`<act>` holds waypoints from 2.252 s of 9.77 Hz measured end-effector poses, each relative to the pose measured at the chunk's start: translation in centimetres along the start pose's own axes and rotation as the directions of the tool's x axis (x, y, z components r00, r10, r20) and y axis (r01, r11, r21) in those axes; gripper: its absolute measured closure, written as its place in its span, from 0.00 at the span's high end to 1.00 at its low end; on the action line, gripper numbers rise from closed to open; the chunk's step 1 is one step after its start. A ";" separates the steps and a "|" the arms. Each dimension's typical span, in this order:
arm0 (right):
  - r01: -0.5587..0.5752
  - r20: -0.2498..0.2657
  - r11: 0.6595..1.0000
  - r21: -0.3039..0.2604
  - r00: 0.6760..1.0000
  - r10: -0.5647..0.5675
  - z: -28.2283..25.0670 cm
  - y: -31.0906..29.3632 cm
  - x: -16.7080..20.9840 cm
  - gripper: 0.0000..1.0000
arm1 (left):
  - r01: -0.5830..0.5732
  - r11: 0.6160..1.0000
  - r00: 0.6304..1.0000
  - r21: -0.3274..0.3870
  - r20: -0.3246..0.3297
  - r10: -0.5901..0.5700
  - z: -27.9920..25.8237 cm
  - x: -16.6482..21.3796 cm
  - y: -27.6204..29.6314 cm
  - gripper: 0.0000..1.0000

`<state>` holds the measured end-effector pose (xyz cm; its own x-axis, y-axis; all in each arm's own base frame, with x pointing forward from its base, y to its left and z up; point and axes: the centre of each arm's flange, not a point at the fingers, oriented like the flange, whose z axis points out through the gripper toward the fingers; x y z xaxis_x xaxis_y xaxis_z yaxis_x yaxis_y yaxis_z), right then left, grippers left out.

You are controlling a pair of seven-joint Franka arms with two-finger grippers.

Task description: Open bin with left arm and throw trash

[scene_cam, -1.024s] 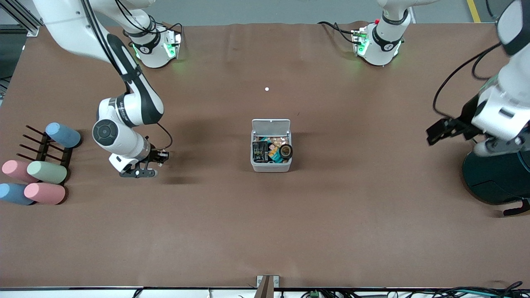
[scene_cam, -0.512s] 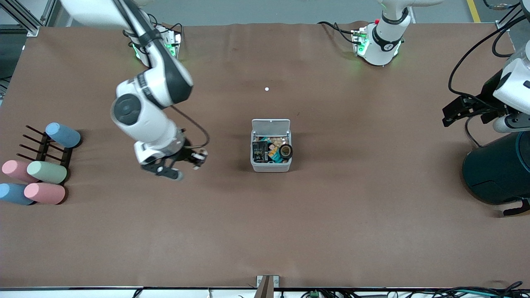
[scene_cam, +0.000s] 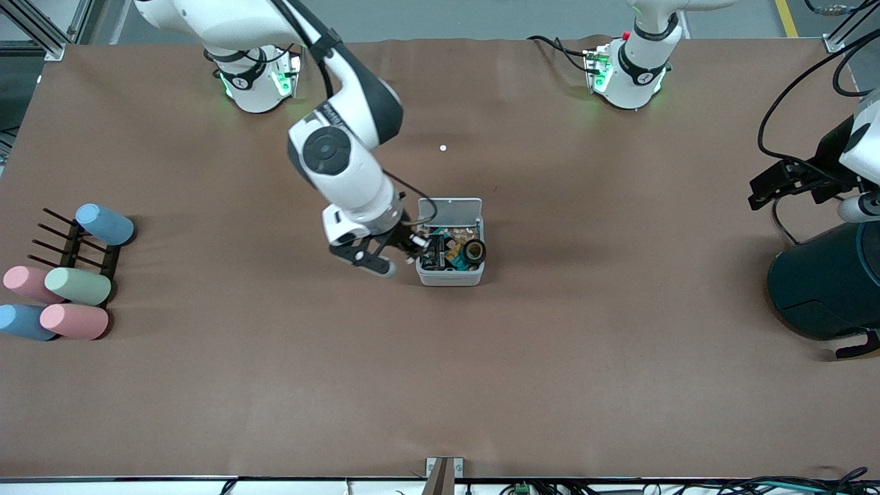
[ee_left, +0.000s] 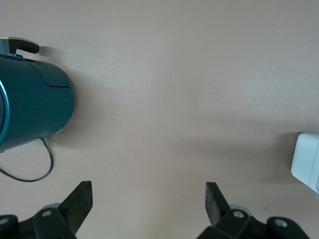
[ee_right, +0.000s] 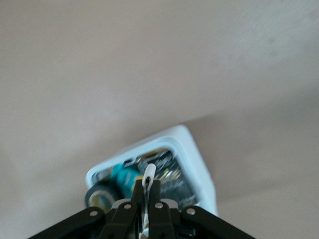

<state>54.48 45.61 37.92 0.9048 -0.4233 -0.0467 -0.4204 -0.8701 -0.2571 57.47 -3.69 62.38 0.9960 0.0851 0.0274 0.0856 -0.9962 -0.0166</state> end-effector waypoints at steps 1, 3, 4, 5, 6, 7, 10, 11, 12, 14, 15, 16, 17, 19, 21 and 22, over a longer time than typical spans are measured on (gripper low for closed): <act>0.013 0.009 1.000 -0.005 1.000 -0.013 0.7 -0.6 -1.5 0.06 | -0.002 1.000 1.000 -0.001 0.002 0.002 0.1 0.0 0.1 1.00; 0.044 0.022 0.999 -0.028 0.999 -0.043 3.2 -1.1 -3.5 0.06 | 0.000 1.000 1.000 -0.001 0.002 0.000 0.1 0.0 0.0 1.00; 0.048 0.027 0.998 -0.037 0.998 -0.047 4.3 -1.1 -3.8 0.08 | 0.001 1.000 1.000 -0.001 0.002 -0.001 0.1 0.1 -0.1 1.00; 0.049 0.030 0.998 -0.042 0.998 -0.048 4.9 -1.0 -3.9 0.12 | 0.001 1.000 1.000 -0.001 0.003 -0.001 0.1 0.1 0.0 1.00; 0.048 0.029 0.998 -0.045 0.999 -0.046 5.1 -0.9 -3.7 0.17 | 0.000 1.000 1.000 -0.001 0.003 0.000 0.1 0.1 0.0 1.00; 0.047 0.027 0.998 -0.045 0.999 -0.045 5.1 -0.8 -3.6 0.33 | 0.000 1.000 1.000 -0.001 0.003 0.000 0.1 0.1 0.0 1.00; 0.039 0.019 0.998 -0.045 0.999 -0.038 4.9 -0.7 -2.9 0.57 | 0.001 1.000 1.000 -0.001 0.003 -0.001 0.2 0.1 -0.1 1.00; 0.027 0.012 0.999 -0.042 1.000 -0.026 4.5 -0.6 -2.0 0.57 | 0.001 1.000 1.000 -0.001 0.003 -0.001 0.2 0.1 -0.1 1.00; 0.002 0.009 0.999 -0.052 1.000 -0.002 3.4 0.0 -0.2 0.57 | 0.001 1.000 1.000 -0.001 0.004 -0.001 0.2 0.1 -0.1 1.00; -0.063 0.017 0.992 -0.109 0.998 0.065 -2.9 3.2 5.6 0.56 | 0.002 1.000 1.000 -0.001 0.004 -0.001 0.2 0.1 -0.1 1.00; -0.069 0.036 0.987 -0.146 0.997 0.075 -7.1 5.8 8.3 0.57 | 0.002 1.000 1.000 -0.001 0.004 -0.002 0.2 0.1 -0.1 1.00; -0.053 0.069 0.982 -0.182 0.995 0.066 -11.3 8.9 10.5 0.57 | 0.002 1.000 1.000 -0.001 0.004 -0.002 0.2 0.1 -0.2 1.00; -0.013 0.110 0.978 -0.210 0.993 0.037 -15.4 12.5 12.5 0.57 | 0.003 1.000 1.000 -0.001 0.005 -0.003 0.3 0.1 -0.2 1.00; 0.105 0.202 0.966 -0.235 0.978 -0.057 -23.2 20.4 15.4 0.62 | 0.000 1.000 1.000 -0.001 0.006 0.000 0.3 0.1 -0.1 1.00; 0.198 0.251 0.956 -0.215 0.958 -0.142 -30.8 27.1 15.5 0.68 | -0.009 1.000 1.000 -0.002 0.005 0.009 0.3 0.0 0.5 1.00; 0.234 0.251 0.951 -0.202 0.951 -0.180 -34.3 29.6 14.8 0.76 | -0.009 1.000 1.000 -0.002 0.005 0.009 0.2 -0.2 0.5 1.00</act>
<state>53.05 4.92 62.77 0.9533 -0.1825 -0.2405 -0.2023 -0.9774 -0.0605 57.36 -4.15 62.18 0.9968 0.0762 0.0223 0.0765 -0.9970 -0.0147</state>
